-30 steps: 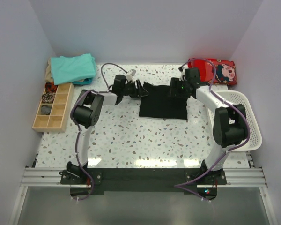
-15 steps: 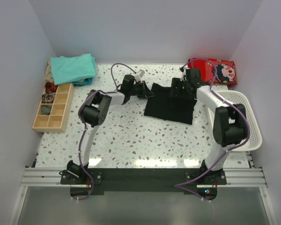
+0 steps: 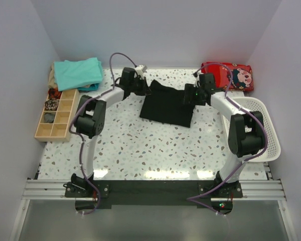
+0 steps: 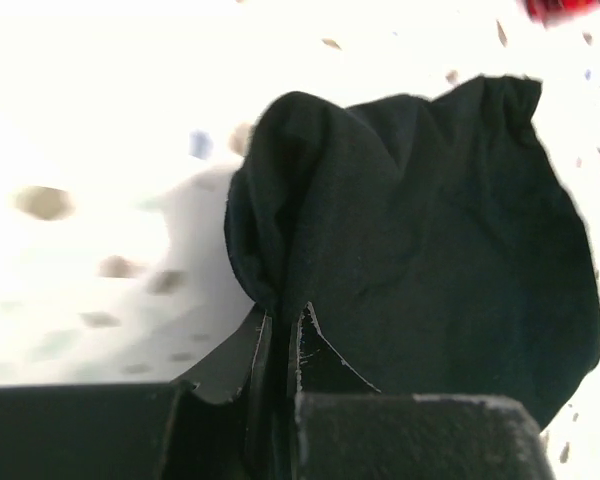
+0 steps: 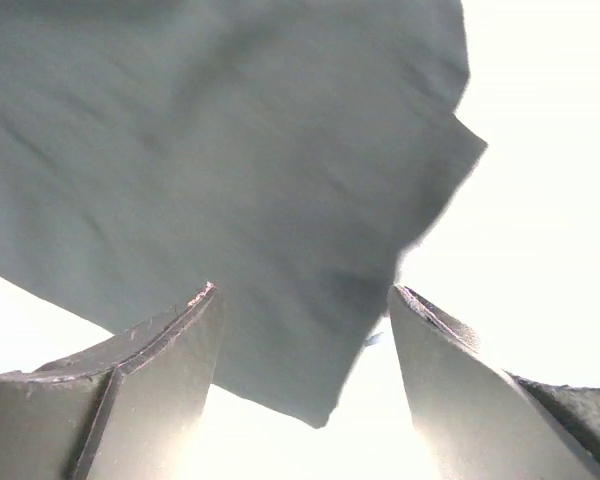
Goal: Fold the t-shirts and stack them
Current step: Put the neatly folded tshirt into the corner of the board with the left arm
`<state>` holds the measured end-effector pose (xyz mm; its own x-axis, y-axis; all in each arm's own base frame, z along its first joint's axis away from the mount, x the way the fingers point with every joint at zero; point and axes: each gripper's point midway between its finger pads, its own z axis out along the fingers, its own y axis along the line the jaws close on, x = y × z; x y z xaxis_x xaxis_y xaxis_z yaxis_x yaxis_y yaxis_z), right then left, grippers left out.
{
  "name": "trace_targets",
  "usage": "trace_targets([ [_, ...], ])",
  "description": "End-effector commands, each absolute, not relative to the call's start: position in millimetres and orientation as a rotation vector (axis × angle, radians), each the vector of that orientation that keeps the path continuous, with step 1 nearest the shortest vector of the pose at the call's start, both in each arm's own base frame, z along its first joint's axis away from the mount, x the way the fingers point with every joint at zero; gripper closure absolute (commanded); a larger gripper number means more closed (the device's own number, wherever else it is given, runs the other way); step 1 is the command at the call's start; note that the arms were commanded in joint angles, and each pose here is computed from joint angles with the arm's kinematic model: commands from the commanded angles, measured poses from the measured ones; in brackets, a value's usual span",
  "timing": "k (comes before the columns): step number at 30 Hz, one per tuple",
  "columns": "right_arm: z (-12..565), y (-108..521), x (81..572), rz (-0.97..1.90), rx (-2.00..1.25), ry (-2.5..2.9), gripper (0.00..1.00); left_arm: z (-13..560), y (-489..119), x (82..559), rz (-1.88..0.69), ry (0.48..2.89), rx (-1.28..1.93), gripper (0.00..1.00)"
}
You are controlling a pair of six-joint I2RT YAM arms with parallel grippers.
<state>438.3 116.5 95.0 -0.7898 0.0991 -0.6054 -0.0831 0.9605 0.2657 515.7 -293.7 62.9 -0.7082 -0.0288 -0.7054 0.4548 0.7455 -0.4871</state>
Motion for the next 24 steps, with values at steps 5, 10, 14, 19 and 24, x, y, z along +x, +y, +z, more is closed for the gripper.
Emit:
trace_targets([
  [5, 102, 111, 439, 0.355, 0.016, 2.430, 0.30, 164, -187, 584, -0.538, 2.063, 0.337, 1.00],
  [10, 99, 113, 440, 0.358, 0.015, 2.434, 0.29, 194, -115, 621, -0.356, 2.056, 0.278, 1.00],
  [14, 97, 115, 443, 0.372, 0.015, 2.438, 0.30, 261, -59, 650, -0.199, 1.931, 0.264, 1.00],
  [19, 90, 118, 446, 0.389, 0.011, 2.452, 0.29, 308, 23, 648, -0.058, 1.835, 0.156, 1.00],
  [24, 84, 123, 447, 0.418, 0.009, 2.465, 0.29, 299, 117, 630, 0.070, 1.873, -0.002, 1.00],
])
